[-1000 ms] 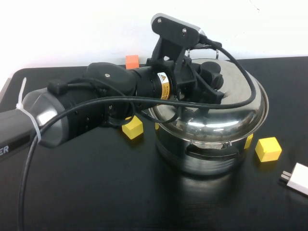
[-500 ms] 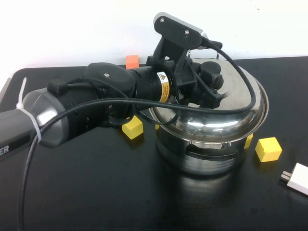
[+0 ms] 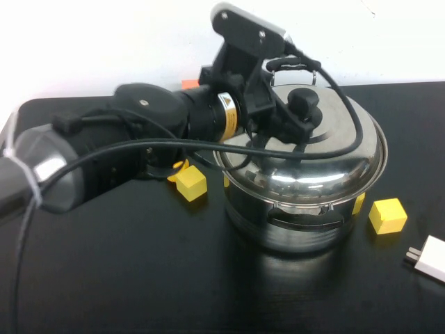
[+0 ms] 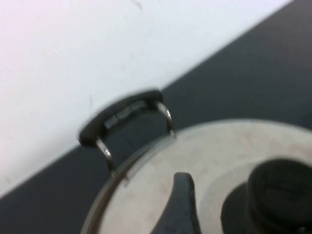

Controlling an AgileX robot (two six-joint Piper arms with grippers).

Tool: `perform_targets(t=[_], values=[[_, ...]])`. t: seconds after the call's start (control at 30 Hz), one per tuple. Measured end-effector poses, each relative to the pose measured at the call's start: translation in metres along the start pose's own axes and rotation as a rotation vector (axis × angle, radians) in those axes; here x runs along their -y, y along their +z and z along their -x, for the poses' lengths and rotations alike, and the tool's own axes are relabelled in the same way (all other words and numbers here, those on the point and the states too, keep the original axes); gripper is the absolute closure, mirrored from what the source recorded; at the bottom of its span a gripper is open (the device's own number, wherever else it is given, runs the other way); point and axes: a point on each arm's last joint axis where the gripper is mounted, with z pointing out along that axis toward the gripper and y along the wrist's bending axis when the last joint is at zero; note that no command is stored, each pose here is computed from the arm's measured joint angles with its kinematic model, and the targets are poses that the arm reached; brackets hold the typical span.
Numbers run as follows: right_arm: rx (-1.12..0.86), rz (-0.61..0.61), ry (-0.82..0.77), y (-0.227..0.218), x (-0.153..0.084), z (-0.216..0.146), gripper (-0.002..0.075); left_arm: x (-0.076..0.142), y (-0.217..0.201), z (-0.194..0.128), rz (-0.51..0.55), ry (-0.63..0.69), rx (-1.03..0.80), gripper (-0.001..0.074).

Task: Cover the pot

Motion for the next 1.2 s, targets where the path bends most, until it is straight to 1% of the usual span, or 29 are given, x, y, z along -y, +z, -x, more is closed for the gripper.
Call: perform_targets(t=[0.37,0.43,0.53,0.6,0.7,0.77,0.8,0.93,1.0,1.1,1.2], values=[[0.0,0.0,0.0,0.0,0.0,0.0,0.0728,0.0,-0.05,0.046,0.039,0.036,0.153,0.0173],[0.0,0.0,0.0,0.0,0.0,0.0,0.0728,0.0,-0.063,0.056,0.053,0.044,0.189,0.0184],[0.0,0.0,0.0,0.0,0.0,0.0,0.0728,-0.002,-0.084,0.071,0.088,0.056,0.247,0.0258],[0.0,0.0,0.0,0.0,0.0,0.0,0.0728,-0.003,-0.102,0.082,0.118,0.057,0.295,0.0358],[0.0,0.0,0.0,0.0,0.0,0.0,0.0728,-0.003,-0.13,0.097,0.15,0.059,0.368,0.057],[0.0,0.0,0.0,0.0,0.0,0.0,0.0728,-0.002,-0.154,0.108,0.157,0.06,0.425,0.0659],[0.0,0.0,0.0,0.0,0.0,0.0,0.0728,-0.001,-0.166,0.113,0.162,0.061,0.455,0.0685],[0.0,0.0,0.0,0.0,0.0,0.0,0.0728,0.003,-0.214,0.127,0.175,0.059,0.564,0.0725],[0.0,0.0,0.0,0.0,0.0,0.0,0.0728,0.003,-0.234,0.126,0.201,0.066,0.593,0.073],[0.0,0.0,0.0,0.0,0.0,0.0,0.0728,0.001,-0.264,0.116,0.269,0.049,0.631,0.0734],[0.0,0.0,0.0,0.0,0.0,0.0,0.0728,0.002,-0.29,0.095,0.29,0.02,0.646,0.0735]])
